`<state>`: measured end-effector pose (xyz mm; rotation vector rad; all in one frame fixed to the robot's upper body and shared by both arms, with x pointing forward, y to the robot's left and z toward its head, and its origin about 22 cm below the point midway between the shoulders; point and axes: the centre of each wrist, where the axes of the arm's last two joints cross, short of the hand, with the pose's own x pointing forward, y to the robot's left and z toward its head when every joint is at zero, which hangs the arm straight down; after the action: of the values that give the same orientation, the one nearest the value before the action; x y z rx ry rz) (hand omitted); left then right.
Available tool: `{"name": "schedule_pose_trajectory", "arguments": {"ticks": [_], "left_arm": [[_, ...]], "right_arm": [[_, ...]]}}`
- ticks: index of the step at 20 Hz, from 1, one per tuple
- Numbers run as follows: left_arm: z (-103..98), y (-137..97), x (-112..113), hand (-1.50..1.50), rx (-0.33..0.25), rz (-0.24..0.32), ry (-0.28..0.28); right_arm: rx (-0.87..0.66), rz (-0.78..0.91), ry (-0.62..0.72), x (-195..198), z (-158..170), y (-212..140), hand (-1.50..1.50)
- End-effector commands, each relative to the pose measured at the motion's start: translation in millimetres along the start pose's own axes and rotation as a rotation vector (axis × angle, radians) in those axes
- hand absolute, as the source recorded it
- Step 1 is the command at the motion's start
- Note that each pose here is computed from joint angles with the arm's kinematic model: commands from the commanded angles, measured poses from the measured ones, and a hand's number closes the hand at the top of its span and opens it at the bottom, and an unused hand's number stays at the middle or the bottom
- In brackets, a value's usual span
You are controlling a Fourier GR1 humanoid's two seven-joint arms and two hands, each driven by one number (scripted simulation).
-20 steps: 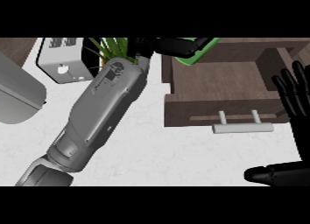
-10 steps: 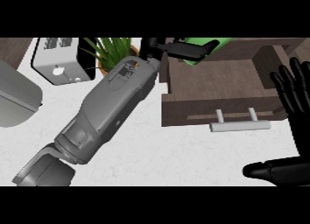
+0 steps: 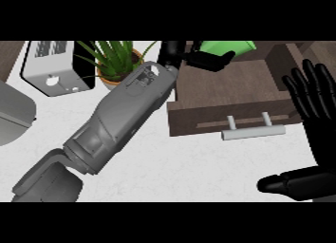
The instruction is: Pick up the cup, place it into the drawer and close the drawer
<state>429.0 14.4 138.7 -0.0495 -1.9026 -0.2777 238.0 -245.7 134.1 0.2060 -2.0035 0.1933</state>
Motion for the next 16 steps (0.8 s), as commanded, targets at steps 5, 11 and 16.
{"name": "schedule_pose_trajectory", "arguments": {"ticks": [5,11,16], "left_arm": [[16,-3,-26,-1.50,-0.030,-0.140,0.044],[4,-8,-3,-1.50,-0.018,-0.029,0.008],[2,-15,15,-1.50,-0.035,0.138,-0.082]], "right_arm": [[0.030,-0.001,-0.013,-7,0,7,-1.50],[-0.008,-0.046,-0.034,0,-9,-3,-1.50],[0.035,-0.100,-0.016,-8,-2,-3,-1.50]]}}
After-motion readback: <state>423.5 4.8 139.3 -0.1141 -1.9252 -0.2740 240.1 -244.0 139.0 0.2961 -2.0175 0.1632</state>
